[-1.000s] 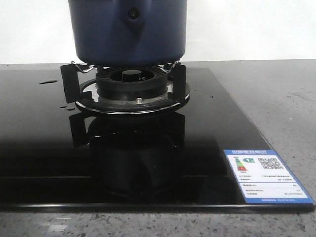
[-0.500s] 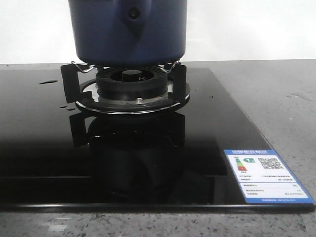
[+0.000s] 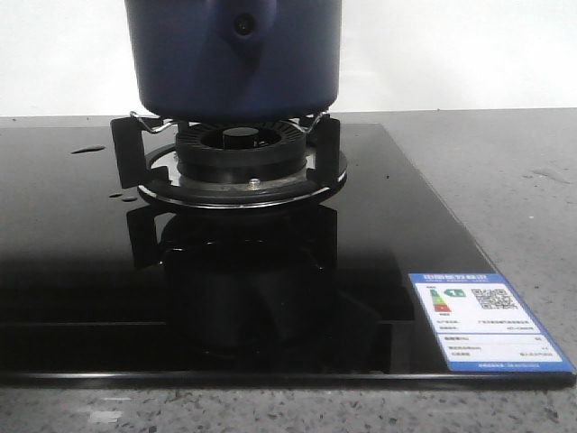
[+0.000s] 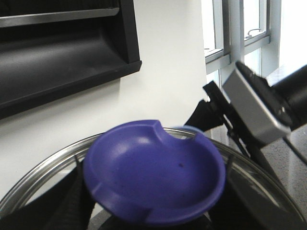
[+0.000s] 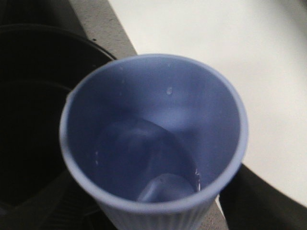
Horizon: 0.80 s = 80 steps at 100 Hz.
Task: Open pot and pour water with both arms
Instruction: 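Tilt the saucepan with the right gripper, pouring water into the cup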
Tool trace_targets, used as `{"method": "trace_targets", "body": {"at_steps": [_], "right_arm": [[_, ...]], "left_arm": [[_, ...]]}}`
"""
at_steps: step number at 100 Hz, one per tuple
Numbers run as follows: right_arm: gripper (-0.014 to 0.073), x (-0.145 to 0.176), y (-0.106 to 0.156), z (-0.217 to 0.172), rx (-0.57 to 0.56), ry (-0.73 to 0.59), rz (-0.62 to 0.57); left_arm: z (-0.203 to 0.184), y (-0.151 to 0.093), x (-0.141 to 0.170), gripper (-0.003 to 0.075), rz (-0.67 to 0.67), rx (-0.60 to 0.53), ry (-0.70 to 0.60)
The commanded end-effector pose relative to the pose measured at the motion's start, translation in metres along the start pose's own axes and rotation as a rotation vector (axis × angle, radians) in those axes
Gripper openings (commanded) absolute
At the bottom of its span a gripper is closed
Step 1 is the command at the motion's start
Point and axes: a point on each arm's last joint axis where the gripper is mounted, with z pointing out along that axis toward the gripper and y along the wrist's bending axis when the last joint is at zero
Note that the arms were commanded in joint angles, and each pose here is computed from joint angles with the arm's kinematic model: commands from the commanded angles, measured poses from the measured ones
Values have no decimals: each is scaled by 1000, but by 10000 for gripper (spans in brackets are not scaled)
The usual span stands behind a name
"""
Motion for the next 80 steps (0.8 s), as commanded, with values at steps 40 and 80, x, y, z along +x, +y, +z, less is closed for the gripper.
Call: {"method": "trace_targets", "body": {"at_steps": [40,80], "right_arm": [[227,-22,-23,-4,264,-104,-224],[227,-23,-27,9,331,-131,-286]], "left_arm": [[-15,-3,-26,295,-6,-67,-104],[-15,-3,-26,295,-3,-69,-102]]}}
